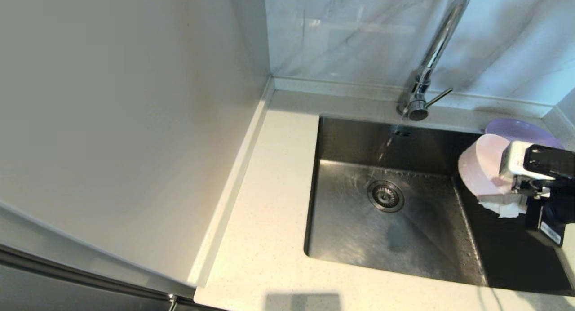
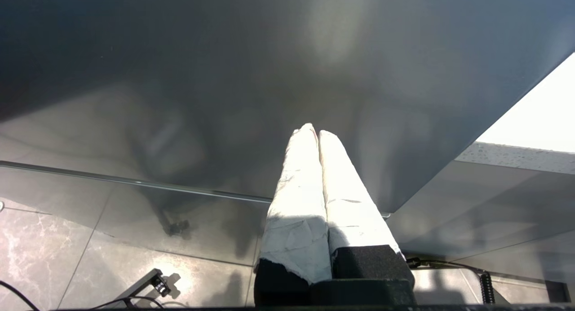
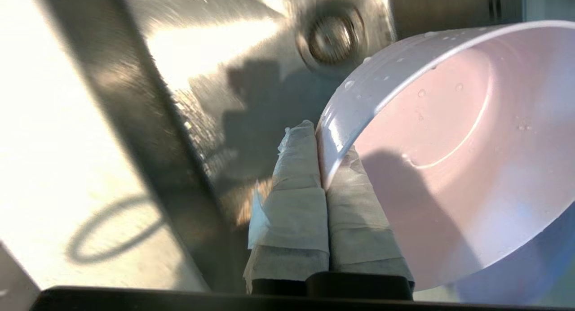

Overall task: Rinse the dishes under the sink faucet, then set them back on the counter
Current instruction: Rinse the bowl

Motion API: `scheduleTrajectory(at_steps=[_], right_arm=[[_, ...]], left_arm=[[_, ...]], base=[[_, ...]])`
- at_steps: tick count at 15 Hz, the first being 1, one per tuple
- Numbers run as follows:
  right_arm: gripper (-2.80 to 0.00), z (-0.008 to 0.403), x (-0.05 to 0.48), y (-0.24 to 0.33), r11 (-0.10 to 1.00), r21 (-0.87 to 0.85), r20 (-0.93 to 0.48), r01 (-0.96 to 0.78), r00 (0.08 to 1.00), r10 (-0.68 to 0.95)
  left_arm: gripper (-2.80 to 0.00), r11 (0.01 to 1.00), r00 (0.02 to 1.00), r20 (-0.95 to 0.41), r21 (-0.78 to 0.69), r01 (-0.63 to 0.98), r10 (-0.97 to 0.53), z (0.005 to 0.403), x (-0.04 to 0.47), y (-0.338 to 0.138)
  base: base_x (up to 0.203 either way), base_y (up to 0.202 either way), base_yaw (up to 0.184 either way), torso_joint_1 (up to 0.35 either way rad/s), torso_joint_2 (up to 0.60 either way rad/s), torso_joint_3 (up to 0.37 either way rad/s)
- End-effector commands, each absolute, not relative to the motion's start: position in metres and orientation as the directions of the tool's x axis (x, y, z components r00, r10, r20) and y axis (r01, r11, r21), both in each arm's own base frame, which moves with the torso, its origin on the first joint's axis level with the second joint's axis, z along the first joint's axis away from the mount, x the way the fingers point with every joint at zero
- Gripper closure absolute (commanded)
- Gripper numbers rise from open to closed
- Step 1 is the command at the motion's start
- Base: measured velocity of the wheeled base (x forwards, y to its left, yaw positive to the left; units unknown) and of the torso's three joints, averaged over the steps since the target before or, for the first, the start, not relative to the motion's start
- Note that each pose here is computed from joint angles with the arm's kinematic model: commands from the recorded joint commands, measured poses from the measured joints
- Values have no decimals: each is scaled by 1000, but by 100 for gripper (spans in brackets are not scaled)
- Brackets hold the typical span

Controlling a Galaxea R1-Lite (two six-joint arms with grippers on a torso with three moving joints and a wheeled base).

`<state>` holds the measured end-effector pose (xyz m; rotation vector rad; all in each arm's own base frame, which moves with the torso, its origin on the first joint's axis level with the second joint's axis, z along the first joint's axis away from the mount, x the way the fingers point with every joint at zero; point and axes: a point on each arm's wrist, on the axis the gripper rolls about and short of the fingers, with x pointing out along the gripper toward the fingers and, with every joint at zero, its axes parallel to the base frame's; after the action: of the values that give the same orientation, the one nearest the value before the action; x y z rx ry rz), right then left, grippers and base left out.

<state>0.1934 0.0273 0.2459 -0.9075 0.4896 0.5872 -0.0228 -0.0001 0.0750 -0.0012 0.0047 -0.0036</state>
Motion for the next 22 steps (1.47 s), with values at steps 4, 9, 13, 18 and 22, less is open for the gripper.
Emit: scheduleTrajectory(at_steps=[4, 9, 13, 18, 22], right_arm=[[0, 244, 201, 75, 279, -639, -643, -717, 697, 318], [0, 262, 239, 98, 170, -677, -643, -716, 688, 336], [0, 253, 266, 120, 110, -676, -666, -729, 668, 331], [0, 255, 298, 133, 202, -692, -635, -694, 717, 289], [0, 269, 321, 136, 388, -684, -577, -617, 784, 228]], left_arm=[[0, 1000, 1000, -5, -2, 3, -3, 75, -23, 0], [0, 1000, 1000, -5, -2, 3, -3, 75, -23, 0], [0, 1000, 1000, -5, -2, 3, -3, 75, -23, 0], [0, 1000, 1000, -5, -2, 3, -3, 75, -23, 0], [0, 1000, 1000, -5, -2, 3, -3, 75, -23, 0]], base=[[0, 0, 0, 0, 0, 0], [0, 0, 0, 0, 0, 0], [0, 0, 0, 0, 0, 0], [0, 0, 0, 0, 0, 0], [0, 0, 0, 0, 0, 0]])
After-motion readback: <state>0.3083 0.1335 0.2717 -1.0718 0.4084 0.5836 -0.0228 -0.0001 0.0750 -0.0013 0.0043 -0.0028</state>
